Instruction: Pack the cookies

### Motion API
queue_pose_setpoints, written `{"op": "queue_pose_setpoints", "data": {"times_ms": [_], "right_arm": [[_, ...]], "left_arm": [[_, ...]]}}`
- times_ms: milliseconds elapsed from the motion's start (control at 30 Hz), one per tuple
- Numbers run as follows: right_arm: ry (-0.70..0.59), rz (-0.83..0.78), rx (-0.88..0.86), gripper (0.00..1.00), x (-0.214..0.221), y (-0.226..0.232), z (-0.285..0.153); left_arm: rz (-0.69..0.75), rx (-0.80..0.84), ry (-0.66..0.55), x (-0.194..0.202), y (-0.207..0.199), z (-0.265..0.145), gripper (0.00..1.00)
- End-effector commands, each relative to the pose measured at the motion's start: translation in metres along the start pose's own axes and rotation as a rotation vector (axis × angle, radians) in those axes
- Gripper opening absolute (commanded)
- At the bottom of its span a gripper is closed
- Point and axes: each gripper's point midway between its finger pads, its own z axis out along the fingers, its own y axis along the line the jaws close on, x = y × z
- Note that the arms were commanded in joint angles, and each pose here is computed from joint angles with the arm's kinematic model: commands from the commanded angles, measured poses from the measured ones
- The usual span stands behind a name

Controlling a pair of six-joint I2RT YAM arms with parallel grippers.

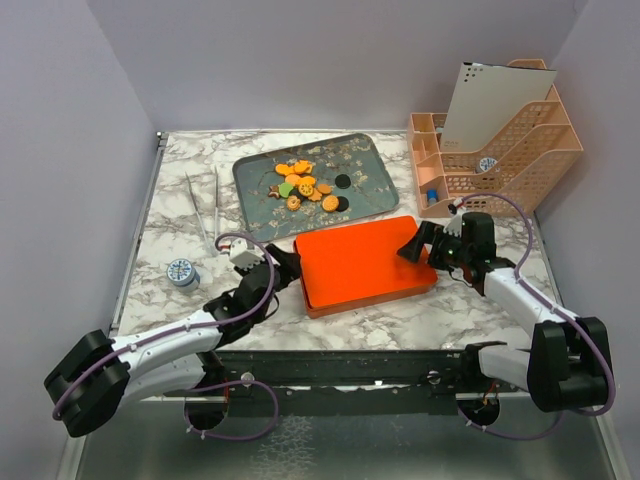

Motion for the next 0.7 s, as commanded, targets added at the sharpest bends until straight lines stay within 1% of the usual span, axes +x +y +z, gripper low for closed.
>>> {"op": "queue_pose_setpoints", "data": {"times_ms": [0, 67, 167, 300, 367, 600, 667], "right_arm": [[-0.004, -0.020, -0.047, 0.99, -0.010, 0.017, 0.001], [-0.003, -0.028, -0.040, 0.99, -0.011, 0.018, 0.000], [-0.003, -0.045, -0.030, 0.99, -0.013, 0.022, -0.002], [-0.006, -0.058, -0.023, 0.99, -0.016, 0.026, -0.004], [-0.002, -0.065, -0.022, 0.99, -0.015, 0.029, -0.005], [0.008, -0.079, 0.010, 0.99, -0.014, 0.030, -0.002], [0.009, -0.087, 0.031, 0.99, -0.014, 0.028, -0.001]], "left_arm": [[-0.003, 0.038, 0.135, 0.029, 0.003, -0.004, 0.73], [-0.033, 0.067, 0.179, 0.039, -0.004, -0.004, 0.72], [-0.041, 0.100, 0.233, 0.050, -0.015, -0.003, 0.72], [-0.067, 0.117, 0.259, 0.055, -0.021, -0.003, 0.70], [-0.086, 0.127, 0.266, 0.056, -0.022, -0.004, 0.66], [-0.147, 0.163, 0.289, 0.059, -0.025, -0.011, 0.47], [-0.152, 0.165, 0.285, 0.058, -0.025, -0.011, 0.43]]}}
